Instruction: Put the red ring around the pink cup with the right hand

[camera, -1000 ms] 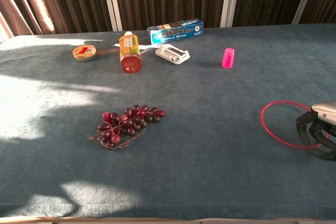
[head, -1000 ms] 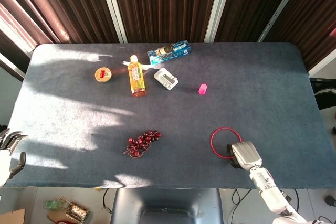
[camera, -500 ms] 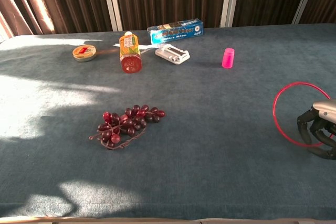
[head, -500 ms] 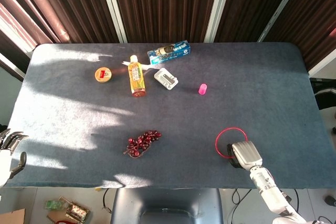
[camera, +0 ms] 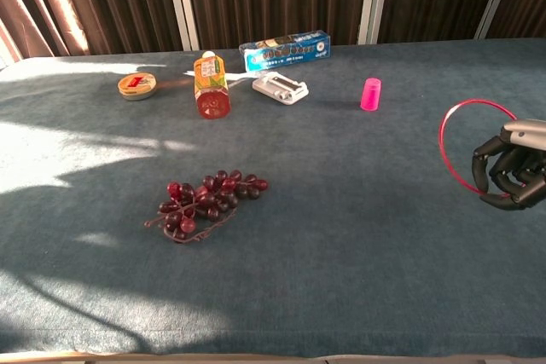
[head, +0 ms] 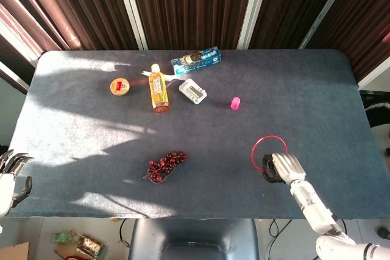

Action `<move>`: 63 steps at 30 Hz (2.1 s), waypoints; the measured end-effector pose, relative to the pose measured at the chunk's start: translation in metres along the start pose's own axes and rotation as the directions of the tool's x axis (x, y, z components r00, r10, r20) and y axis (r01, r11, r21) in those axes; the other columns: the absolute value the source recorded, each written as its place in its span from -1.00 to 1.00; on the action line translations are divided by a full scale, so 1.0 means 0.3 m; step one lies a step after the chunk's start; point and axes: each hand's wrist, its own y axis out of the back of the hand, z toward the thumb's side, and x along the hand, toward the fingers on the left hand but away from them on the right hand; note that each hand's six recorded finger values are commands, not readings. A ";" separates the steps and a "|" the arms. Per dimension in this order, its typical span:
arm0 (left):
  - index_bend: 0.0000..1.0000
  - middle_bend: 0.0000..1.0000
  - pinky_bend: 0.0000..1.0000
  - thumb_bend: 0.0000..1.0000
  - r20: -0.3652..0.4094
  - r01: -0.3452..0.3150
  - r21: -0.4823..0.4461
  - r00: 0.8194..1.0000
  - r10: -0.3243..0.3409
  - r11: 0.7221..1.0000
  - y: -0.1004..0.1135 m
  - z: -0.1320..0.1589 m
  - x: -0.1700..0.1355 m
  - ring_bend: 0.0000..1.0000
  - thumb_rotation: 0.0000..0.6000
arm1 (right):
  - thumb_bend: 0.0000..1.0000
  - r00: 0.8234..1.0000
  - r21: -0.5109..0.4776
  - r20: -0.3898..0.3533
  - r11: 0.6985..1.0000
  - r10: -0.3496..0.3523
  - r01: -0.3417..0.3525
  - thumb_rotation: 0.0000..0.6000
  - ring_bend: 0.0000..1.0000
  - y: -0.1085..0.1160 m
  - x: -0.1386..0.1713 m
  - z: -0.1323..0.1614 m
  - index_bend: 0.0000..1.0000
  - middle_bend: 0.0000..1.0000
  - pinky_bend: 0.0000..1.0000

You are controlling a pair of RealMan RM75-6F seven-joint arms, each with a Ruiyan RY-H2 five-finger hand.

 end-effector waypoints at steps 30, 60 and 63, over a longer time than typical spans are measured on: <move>-0.39 -0.54 -0.54 0.03 -0.007 0.017 -0.013 1.000 -0.017 1.000 0.001 -0.014 -0.002 -0.77 1.00 | -0.04 0.997 -0.409 0.040 0.911 0.066 -0.044 1.00 1.00 0.269 -0.498 0.230 0.54 0.80 1.00; -0.36 -0.53 -0.54 0.04 -0.008 0.044 0.040 0.999 -0.044 0.998 -0.028 -0.012 0.017 -0.77 1.00 | -0.04 0.979 -0.464 0.069 0.875 0.192 -0.139 1.00 1.00 0.222 -0.704 0.302 0.43 0.80 1.00; -0.36 -0.53 -0.54 0.04 -0.014 0.048 0.041 0.999 -0.047 0.998 -0.031 -0.014 0.020 -0.77 1.00 | -0.08 0.978 -0.461 0.065 0.875 0.200 -0.148 1.00 1.00 0.212 -0.706 0.309 0.39 0.80 1.00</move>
